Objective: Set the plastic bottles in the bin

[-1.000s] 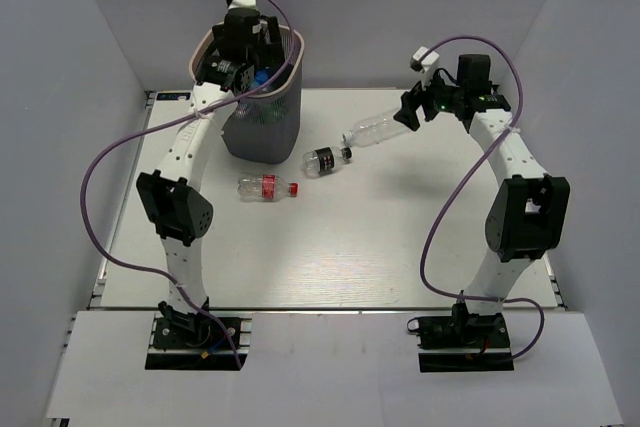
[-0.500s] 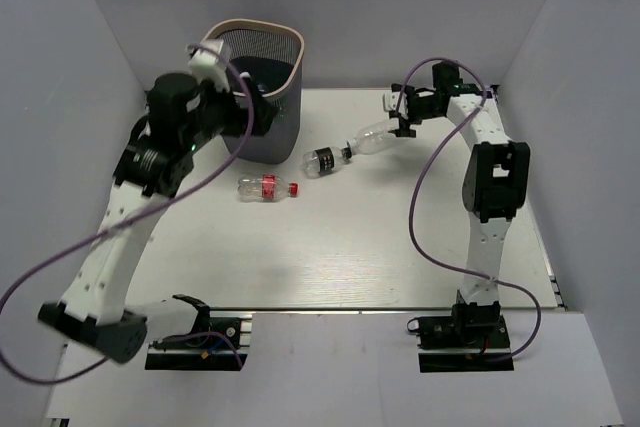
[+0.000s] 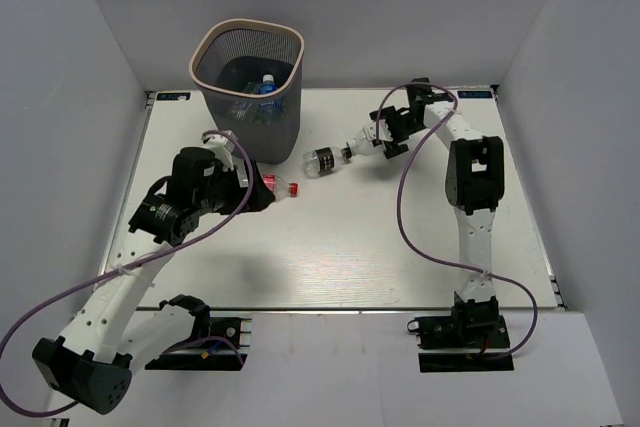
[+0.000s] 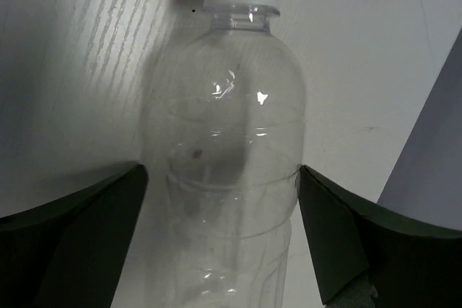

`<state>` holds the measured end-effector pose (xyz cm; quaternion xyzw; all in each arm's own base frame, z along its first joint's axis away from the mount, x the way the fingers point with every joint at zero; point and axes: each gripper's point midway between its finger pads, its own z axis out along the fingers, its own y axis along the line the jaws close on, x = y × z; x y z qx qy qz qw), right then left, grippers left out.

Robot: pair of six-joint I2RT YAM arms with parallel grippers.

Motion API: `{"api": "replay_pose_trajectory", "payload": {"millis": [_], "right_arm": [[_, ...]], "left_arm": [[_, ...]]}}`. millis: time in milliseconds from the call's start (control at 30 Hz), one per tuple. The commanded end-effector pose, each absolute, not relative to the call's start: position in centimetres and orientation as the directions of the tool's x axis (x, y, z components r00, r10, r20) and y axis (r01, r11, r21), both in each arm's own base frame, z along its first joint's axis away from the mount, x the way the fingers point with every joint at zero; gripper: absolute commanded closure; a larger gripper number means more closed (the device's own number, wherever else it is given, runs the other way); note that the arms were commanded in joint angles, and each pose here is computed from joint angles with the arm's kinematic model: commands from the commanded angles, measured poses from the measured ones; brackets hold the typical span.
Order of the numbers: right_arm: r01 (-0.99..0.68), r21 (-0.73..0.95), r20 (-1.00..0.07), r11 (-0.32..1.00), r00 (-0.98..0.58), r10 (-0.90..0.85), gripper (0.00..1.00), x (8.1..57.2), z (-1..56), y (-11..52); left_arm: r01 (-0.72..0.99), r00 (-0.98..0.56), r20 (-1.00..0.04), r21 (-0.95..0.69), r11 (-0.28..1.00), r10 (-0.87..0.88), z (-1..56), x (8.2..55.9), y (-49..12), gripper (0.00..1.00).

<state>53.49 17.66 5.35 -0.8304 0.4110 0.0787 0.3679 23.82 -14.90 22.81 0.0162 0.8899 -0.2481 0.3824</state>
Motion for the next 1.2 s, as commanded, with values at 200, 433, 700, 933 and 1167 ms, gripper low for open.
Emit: {"api": "replay_pose_trajectory", "payload": {"millis": [200,433,700,933,1167], "right_arm": [[-0.802,-0.356,-0.37,-0.48,0.592,-0.716,0.31,52.6,0.3,16.2],[-0.882,-0.215,-0.513,-0.42,0.468,-0.719,0.83,45.6,3.0,15.8],[-0.917,-0.393,-0.869,-0.062,0.393,-0.302,0.89,43.5,26.9,25.0],[-0.808,-0.573,-0.797,0.135,0.588,0.138,0.88,38.9,46.7,31.5],[-0.862,-0.449,-0.771,0.234,0.506,0.387,0.84,40.2,54.2,37.7]], "left_arm": [[0.237,-0.742,-0.644,-0.509,0.827,-0.184,21.2,24.1,-16.8,0.0],[0.166,-0.774,-0.597,-0.513,0.842,-0.211,18.5,23.8,-16.4,0.0],[-0.034,-0.756,-0.489,-0.635,0.772,-0.436,15.6,24.2,-16.5,0.0],[-0.065,-0.737,-0.45,-0.695,0.716,-0.504,15.2,24.9,-17.3,0.0],[-0.06,-0.726,-0.454,-0.707,0.705,-0.516,15.5,24.5,-17.1,0.0]]}}
